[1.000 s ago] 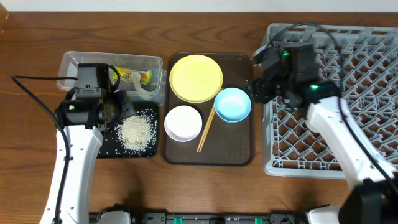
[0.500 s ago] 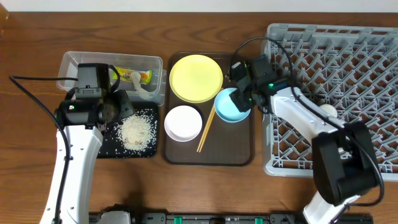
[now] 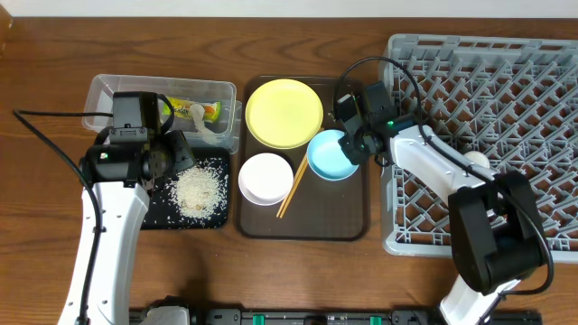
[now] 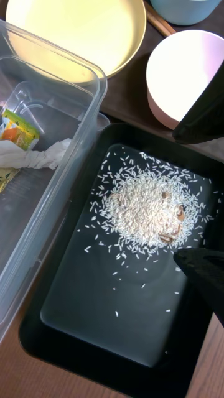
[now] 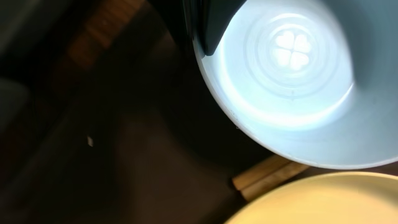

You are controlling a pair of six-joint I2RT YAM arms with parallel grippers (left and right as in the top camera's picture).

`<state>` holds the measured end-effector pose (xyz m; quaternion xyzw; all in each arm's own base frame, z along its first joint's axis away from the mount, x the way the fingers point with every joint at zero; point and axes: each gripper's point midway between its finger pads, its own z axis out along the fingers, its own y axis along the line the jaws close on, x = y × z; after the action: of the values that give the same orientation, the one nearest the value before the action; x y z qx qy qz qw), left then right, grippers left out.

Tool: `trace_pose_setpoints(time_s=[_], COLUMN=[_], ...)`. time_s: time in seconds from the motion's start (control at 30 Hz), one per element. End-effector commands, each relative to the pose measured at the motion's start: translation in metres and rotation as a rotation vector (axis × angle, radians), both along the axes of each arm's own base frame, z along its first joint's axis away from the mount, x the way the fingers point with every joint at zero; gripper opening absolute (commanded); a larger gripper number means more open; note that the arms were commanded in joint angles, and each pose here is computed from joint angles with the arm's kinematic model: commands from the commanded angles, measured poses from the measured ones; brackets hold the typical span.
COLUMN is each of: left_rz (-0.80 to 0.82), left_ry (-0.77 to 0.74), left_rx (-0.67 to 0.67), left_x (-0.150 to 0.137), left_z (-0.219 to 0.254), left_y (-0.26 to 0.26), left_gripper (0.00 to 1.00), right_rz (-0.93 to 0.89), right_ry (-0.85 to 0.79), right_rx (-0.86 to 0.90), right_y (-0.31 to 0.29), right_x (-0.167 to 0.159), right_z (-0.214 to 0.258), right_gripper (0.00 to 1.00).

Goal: Sort waste into correct bins and load items into the dishwasher rack
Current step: 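Reach the right gripper to the light-blue bowl and grasp its rim, then lift the light-blue bowl and set it upright in the rack's back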

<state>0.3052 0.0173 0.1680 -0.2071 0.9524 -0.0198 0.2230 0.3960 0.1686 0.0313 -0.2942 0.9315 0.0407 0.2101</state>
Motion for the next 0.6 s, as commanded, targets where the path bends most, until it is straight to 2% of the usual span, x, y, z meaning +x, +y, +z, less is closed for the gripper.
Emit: trace_pose_setpoints(time_s=[0.0, 0.3, 0.4, 0.57], left_rz=[0.019, 0.019, 0.019, 0.019], left_ry=[0.003, -0.004, -0.004, -0.005], left_rx=[0.015, 0.015, 0.015, 0.015], left_x=[-0.002, 0.000, 0.000, 0.000], left_z=[0.000, 0.000, 0.000, 0.000], left_y=[0.005, 0.005, 0.005, 0.005], left_gripper=[0.57, 0.57, 0.57, 0.57], right_rz=[-0.083, -0.240, -0.283, -0.366], right_ry=[-0.111, -0.519, -0.638, -0.789], right_rx=[-0.072, 0.007, -0.074, -0.326], right_y=[-0.020, -0.061, -0.090, -0.145], right_x=[0.016, 0.055, 0.068, 0.086], right_z=[0.031, 0.168, 0.196, 0.225], right_gripper=[0.01, 0.01, 0.01, 0.01])
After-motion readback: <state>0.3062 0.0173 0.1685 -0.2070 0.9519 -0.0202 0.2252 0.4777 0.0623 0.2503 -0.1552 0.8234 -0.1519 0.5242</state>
